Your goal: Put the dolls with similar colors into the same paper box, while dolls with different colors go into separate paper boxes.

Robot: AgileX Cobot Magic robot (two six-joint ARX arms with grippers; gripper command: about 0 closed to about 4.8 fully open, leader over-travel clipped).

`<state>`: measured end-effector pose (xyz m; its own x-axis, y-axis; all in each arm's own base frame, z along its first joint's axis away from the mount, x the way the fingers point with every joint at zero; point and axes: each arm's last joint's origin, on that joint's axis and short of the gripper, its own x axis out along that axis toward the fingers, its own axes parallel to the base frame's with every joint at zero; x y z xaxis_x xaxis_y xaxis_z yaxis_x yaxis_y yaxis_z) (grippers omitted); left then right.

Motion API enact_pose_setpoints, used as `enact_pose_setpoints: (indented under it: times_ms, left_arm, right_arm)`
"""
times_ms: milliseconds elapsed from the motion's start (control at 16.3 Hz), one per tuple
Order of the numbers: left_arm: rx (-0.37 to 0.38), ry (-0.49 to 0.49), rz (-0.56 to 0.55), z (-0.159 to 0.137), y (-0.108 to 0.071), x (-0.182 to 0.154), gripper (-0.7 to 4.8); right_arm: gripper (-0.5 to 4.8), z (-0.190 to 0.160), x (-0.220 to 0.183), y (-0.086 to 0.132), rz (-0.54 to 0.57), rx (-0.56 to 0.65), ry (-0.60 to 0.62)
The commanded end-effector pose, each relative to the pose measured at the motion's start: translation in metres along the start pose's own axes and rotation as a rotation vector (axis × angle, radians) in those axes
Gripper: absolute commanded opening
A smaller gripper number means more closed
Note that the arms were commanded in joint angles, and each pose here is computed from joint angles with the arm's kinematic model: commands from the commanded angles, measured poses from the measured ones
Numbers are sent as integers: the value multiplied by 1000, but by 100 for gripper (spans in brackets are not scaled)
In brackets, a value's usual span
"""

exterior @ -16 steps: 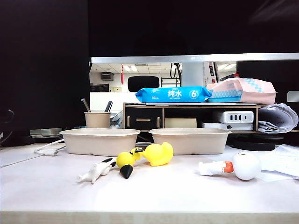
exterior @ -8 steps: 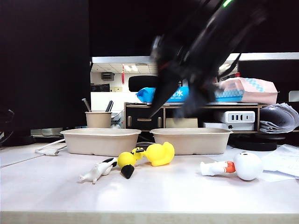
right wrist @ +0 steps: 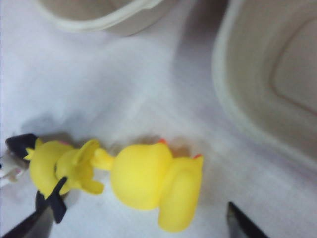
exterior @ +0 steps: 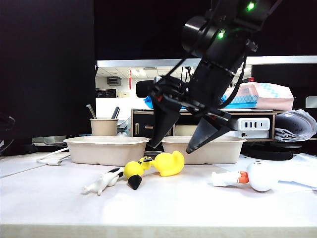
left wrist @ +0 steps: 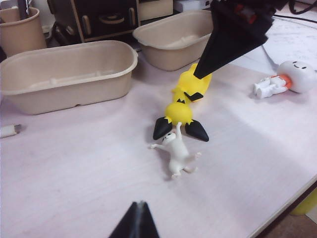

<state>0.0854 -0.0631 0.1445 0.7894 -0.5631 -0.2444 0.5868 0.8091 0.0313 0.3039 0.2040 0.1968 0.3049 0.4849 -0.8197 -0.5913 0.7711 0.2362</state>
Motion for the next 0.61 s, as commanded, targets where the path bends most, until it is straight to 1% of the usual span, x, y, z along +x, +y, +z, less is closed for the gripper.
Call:
enact_pose_setpoints:
  times_ms: [61,491,614]
  left_arm:
    - [-1,-9,1,1,0,0,-5]
    - [0,-9,1,1,0,0,-5]
    - [-1,-9,0,1,0,0,-5]
  right_arm:
    - [468,4,3,1,-30,-15,-31]
    - [468,-1,24,10,-78,-43,-4]
    - [468,-3,30,9,-94,-44,7]
